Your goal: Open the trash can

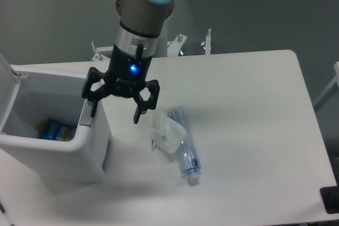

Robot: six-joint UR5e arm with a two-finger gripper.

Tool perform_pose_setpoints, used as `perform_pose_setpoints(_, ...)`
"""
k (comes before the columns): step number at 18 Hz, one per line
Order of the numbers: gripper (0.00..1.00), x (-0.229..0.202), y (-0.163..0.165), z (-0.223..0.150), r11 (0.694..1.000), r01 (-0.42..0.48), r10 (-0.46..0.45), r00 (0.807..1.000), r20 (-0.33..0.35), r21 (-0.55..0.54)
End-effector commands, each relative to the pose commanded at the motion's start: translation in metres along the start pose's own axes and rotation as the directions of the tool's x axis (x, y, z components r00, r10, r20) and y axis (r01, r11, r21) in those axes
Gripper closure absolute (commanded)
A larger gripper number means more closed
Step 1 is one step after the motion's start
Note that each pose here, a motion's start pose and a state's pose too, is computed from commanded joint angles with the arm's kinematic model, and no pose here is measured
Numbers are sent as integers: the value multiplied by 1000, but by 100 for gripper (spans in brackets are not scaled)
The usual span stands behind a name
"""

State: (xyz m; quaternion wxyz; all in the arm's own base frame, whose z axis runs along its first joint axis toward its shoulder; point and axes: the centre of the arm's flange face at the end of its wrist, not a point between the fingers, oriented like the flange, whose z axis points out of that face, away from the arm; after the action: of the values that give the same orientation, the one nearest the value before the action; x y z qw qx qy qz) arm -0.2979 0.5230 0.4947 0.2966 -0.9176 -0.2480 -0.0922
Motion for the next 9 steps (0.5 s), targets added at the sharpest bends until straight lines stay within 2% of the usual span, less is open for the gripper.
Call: perform_pose_setpoints(9, 0, -98, -15, -15, 996, -86, 84, 994, 76, 23)
